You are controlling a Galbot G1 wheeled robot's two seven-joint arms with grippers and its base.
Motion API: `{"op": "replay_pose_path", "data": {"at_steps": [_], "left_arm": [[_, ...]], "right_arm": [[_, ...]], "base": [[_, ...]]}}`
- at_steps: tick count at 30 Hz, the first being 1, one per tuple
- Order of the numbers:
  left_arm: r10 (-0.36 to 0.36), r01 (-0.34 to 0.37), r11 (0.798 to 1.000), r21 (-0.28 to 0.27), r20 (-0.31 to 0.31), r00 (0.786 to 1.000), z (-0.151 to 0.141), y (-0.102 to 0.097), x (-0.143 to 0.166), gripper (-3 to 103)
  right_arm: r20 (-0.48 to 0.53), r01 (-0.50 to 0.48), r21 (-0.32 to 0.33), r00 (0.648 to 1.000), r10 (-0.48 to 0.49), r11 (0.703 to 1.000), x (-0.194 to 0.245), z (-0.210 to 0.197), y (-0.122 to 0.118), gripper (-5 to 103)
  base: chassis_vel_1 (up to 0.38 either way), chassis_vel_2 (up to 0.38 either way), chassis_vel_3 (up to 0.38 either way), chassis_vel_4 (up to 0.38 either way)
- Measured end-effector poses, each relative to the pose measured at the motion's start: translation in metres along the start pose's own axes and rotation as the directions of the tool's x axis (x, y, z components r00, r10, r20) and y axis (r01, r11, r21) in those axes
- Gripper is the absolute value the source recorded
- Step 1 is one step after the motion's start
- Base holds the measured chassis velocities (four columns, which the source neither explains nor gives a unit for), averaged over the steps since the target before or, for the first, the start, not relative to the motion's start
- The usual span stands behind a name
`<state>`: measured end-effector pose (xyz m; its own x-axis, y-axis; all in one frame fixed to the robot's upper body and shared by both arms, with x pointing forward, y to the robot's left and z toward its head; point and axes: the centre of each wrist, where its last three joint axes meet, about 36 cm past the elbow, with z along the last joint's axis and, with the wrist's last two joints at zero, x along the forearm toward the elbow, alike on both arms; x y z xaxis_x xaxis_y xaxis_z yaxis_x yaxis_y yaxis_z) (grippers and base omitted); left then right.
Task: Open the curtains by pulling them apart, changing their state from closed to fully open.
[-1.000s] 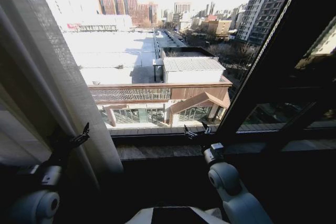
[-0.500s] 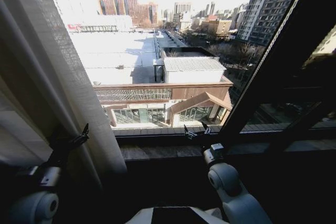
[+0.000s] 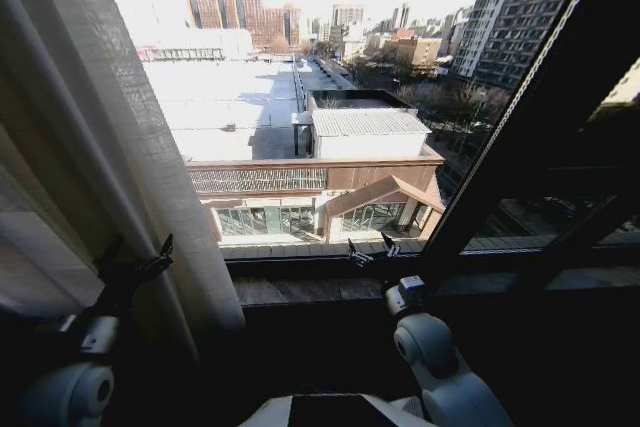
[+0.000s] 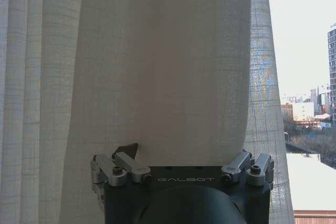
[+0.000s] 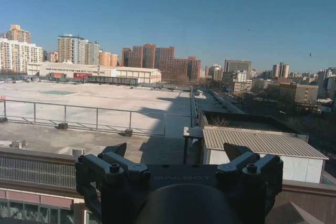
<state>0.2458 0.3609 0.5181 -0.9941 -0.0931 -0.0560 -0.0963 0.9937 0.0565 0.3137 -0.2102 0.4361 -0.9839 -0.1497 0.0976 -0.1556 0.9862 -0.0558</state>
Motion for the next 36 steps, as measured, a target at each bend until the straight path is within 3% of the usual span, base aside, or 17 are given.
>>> {"op": "replay_pose_path", "data": {"at_steps": [4, 8, 10, 12, 13, 17, 19, 22, 25, 36], "left_arm": [[-0.002, 0.002, 1.0, 0.001, 0.001, 1.0, -0.0013, 0.0018, -0.0045, 82], [0.002, -0.002, 1.0, 0.002, -0.005, 1.0, -0.0016, 0.0034, -0.0073, 59], [0.002, -0.002, 1.0, 0.002, -0.006, 1.0, -0.0016, 0.0036, -0.0074, 59], [0.002, -0.002, 1.0, 0.003, -0.008, 1.0, -0.0013, 0.0037, -0.0075, 48], [0.002, -0.002, 1.0, 0.003, -0.008, 1.0, -0.0013, 0.0037, -0.0075, 48], [0.006, -0.006, 1.0, 0.007, -0.008, 1.0, -0.0018, 0.0037, -0.0077, 26], [0.007, -0.007, 1.0, 0.007, -0.007, 1.0, -0.0021, 0.0037, -0.0077, 26], [0.007, -0.007, 1.0, 0.012, -0.004, 1.0, -0.0038, 0.0041, -0.0071, 11], [0.007, -0.007, 1.0, 0.016, -0.004, 1.0, -0.0045, 0.0042, -0.0065, 2], [-0.019, 0.02, 0.999, 0.042, -0.028, 0.999, -0.0028, -0.0003, -0.0005, 0]], "right_arm": [[0.001, -0.001, 0.0, 1.0, 0.001, 1.0, 0.0011, -0.0008, 0.0001, 100], [0.003, -0.006, 0.001, 1.0, 0.006, 1.0, 0.0026, -0.0018, -0.0005, 100], [0.003, -0.007, 0.001, 1.0, 0.007, 1.0, 0.0029, -0.002, -0.0006, 100], [0.002, -0.008, 0.001, 1.0, 0.008, 1.0, 0.0033, -0.0019, -0.0007, 100], [0.002, -0.008, 0.001, 1.0, 0.008, 1.0, 0.0033, -0.0019, -0.0007, 100], [0.004, -0.012, 0.0, 1.0, 0.012, 1.0, 0.0045, -0.0028, -0.0012, 100], [0.004, -0.012, 0.0, 1.0, 0.012, 1.0, 0.0048, -0.0029, -0.0012, 100], [0.005, -0.014, 0.003, 1.0, 0.014, 1.0, 0.006, -0.0037, -0.0022, 100], [0.005, -0.013, 0.004, 1.0, 0.013, 1.0, 0.0063, -0.004, -0.0024, 100], [0.009, -0.009, 0.002, 1.0, 0.009, 1.0, 0.0057, -0.0047, -0.0015, 100]], "base": [[0.0, 0.0, 0.0, 0.0], [0.0, 0.0, 0.0, 0.0], [0.0, 0.0, 0.0, 0.0], [0.0, 0.0, 0.0, 0.0], [0.0, 0.0, 0.0, 0.0], [0.0, 0.0, 0.0, 0.0], [0.0, 0.0, 0.0, 0.0], [0.0, 0.0, 0.0, 0.0], [0.0, 0.0, 0.0, 0.0], [0.0, 0.0, 0.0, 0.0]]}}
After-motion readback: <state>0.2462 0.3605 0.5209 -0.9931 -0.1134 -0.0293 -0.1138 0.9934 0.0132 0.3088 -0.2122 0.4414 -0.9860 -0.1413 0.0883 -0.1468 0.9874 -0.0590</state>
